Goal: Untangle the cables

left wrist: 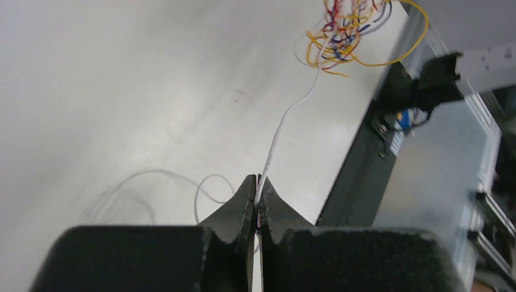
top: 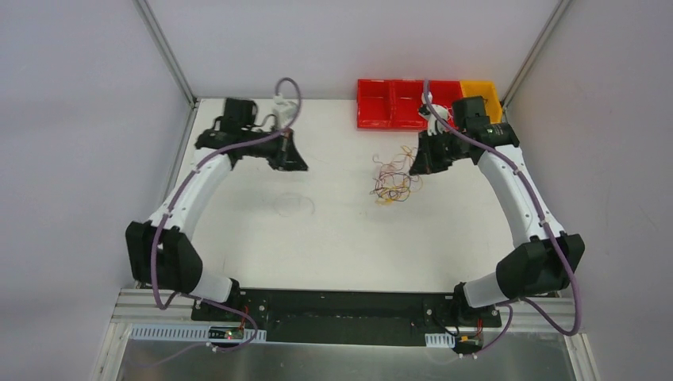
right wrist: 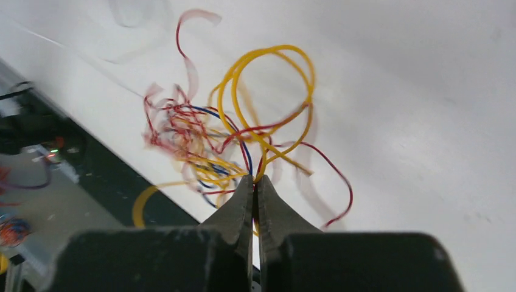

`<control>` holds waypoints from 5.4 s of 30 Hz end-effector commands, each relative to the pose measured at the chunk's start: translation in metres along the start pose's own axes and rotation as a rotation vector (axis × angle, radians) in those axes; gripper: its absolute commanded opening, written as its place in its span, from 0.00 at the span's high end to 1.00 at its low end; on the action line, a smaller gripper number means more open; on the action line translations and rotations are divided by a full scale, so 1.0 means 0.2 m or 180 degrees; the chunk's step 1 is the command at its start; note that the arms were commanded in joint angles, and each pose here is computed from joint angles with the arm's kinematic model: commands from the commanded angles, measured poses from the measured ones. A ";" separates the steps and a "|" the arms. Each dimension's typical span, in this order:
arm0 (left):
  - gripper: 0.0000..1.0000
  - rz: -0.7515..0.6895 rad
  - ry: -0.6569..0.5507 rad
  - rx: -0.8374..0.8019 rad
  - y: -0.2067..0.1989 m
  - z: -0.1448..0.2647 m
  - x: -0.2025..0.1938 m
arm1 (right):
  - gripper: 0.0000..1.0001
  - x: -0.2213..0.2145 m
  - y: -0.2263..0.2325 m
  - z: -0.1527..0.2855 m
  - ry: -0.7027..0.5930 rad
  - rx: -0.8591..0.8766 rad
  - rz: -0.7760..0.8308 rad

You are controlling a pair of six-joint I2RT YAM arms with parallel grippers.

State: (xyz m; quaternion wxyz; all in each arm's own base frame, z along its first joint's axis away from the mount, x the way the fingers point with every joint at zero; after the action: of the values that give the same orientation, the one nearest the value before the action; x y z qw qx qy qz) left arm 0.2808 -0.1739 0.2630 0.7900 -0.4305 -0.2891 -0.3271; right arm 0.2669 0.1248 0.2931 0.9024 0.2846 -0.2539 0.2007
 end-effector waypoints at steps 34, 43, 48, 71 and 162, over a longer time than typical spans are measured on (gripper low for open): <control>1.00 0.0559 -0.1081 0.0616 -0.03 0.65 0.21 | 0.29 -0.07 -0.10 -0.38 0.0625 -0.0073 -0.0139; 1.00 0.1325 -0.0097 0.1390 0.28 0.45 -0.41 | 0.01 0.03 0.13 -0.51 0.0412 0.0159 0.0183; 1.00 0.1998 0.0250 0.1285 0.38 0.34 -0.60 | 0.01 0.03 0.31 -0.76 0.0385 0.0191 0.0684; 1.00 0.2994 0.0508 0.0884 0.57 0.21 -0.76 | 0.01 -0.22 0.73 -1.45 0.0021 0.0855 0.2661; 0.00 0.2048 -0.0363 0.1538 0.41 0.59 -0.30 | 1.00 1.52 -0.82 0.65 -0.3768 -0.2015 0.0995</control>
State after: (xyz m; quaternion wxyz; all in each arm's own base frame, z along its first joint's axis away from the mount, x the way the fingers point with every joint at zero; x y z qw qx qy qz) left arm 0.2845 -0.0193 0.2366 0.9134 -0.3120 -0.2587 0.0379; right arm 0.5405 -0.0106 0.4720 0.6568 0.0521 -0.7509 0.0462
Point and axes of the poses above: each gripper's point midway between its finger pads, its own z axis back along the fingers, its own y axis along the line the jaws close on, x = y × z, the point moved 7 cm from there along z, back along the fingers, and after that the axes turned 2 degrees about -z, right-handed, at the moved point
